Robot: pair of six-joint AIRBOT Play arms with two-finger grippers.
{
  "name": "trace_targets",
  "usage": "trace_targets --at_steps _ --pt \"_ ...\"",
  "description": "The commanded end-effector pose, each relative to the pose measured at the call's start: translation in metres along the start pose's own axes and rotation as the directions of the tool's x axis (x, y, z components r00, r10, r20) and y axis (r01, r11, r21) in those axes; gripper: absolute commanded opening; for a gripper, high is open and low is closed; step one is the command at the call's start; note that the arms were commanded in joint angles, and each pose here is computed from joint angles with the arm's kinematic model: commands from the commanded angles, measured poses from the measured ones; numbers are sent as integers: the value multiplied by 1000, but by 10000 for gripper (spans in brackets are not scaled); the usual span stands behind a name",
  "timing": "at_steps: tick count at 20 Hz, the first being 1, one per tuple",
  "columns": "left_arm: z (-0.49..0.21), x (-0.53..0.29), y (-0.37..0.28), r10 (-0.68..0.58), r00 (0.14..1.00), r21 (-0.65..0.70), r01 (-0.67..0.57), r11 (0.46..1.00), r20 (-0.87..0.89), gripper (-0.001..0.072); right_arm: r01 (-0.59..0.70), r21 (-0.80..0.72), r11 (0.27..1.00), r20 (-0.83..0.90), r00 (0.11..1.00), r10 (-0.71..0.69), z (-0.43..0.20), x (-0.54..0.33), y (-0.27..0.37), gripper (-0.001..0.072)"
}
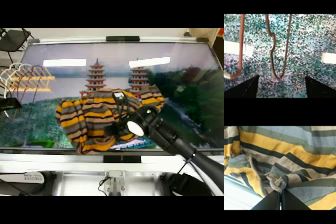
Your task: Fold the shirts.
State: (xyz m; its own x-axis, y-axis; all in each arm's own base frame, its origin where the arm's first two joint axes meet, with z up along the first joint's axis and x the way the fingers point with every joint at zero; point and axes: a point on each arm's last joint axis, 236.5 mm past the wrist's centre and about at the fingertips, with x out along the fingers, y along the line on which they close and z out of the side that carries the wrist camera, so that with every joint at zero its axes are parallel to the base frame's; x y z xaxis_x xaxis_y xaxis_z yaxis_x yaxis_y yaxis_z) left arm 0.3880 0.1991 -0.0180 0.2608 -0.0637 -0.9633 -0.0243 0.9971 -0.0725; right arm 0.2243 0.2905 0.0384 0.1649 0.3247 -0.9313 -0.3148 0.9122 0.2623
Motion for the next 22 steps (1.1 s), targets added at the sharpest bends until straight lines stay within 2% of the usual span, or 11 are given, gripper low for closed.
trace_targets --at_steps 1,9,10,11,12,15,18,20,21,22 --pt "3 32 6 -20 1000 66 21 998 -21 682 1 12 1000 -4 1000 -1 0 1 0 62" --pt "-11 70 1 -72 993 64 79 995 -98 679 15 37 999 -25 1000 -14 -2 11 -2 62" --pt "-12 75 -2 -84 990 64 92 994 -110 672 15 37 999 -26 1000 -14 -2 11 -2 62" --pt "-12 78 -6 -90 989 68 98 993 -114 613 15 37 999 -26 1000 -14 -2 11 -2 62" --pt "-10 80 -9 -90 989 78 100 992 -114 584 15 37 999 -26 1000 -14 -2 11 -2 62" --pt "-8 82 -16 -93 988 91 104 990 -121 583 17 36 999 -24 1000 -16 -2 11 -2 62" --pt "-13 85 -18 -103 984 79 115 990 -143 443 16 36 999 -24 1000 -16 -2 11 -2 62" --pt "-15 85 -15 -94 984 85 107 991 -148 246 16 35 999 -24 1000 -16 -2 11 -2 62" --pt "-15 85 -15 -91 984 87 105 991 -150 125 18 35 999 -24 1000 -17 -1 11 -2 62" --pt "-15 84 -15 -91 985 87 104 991 -150 46 21 33 999 -22 1000 -20 -1 11 -3 62"
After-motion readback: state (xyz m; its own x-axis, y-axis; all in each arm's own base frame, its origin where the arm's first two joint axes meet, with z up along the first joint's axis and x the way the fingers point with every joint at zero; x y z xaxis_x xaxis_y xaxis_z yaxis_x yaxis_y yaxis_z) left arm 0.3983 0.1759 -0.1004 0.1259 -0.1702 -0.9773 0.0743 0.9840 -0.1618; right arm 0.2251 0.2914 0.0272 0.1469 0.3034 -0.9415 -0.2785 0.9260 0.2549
